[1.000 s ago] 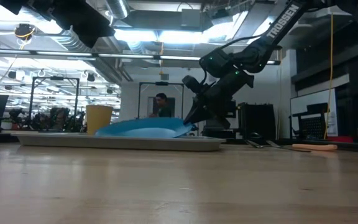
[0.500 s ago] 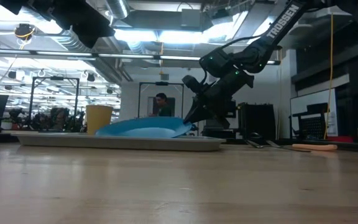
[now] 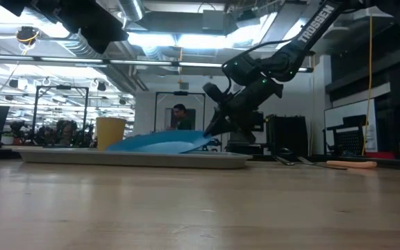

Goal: Pick and place plate/cup/fork/spoon on tray
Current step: Put the blue plate on the gray tray

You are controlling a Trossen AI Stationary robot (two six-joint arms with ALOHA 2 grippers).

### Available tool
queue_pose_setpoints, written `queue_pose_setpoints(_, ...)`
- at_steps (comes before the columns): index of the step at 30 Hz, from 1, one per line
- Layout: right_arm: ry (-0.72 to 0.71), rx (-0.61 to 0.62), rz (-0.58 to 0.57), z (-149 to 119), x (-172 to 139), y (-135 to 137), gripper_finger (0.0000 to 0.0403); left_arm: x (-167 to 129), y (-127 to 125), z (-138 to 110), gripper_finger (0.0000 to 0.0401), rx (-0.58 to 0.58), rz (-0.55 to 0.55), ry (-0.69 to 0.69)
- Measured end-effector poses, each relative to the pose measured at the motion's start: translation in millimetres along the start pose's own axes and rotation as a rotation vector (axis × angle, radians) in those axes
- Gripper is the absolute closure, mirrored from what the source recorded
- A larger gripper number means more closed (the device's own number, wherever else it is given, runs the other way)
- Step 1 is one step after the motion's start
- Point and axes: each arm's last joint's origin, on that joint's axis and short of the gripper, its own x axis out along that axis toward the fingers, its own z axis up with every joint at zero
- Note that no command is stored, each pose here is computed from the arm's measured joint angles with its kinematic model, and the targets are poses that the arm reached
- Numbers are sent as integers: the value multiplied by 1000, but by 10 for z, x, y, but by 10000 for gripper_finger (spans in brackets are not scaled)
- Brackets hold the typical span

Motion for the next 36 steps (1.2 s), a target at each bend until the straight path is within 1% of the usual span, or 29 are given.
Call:
queue_pose_setpoints(15,-34,23,0,-64,28,91,388,0,0,0,280,0,0,0)
queue_pose_setpoints(36,-28,22,-8,-70,28,83,388,0,0,0,280,0,0,0)
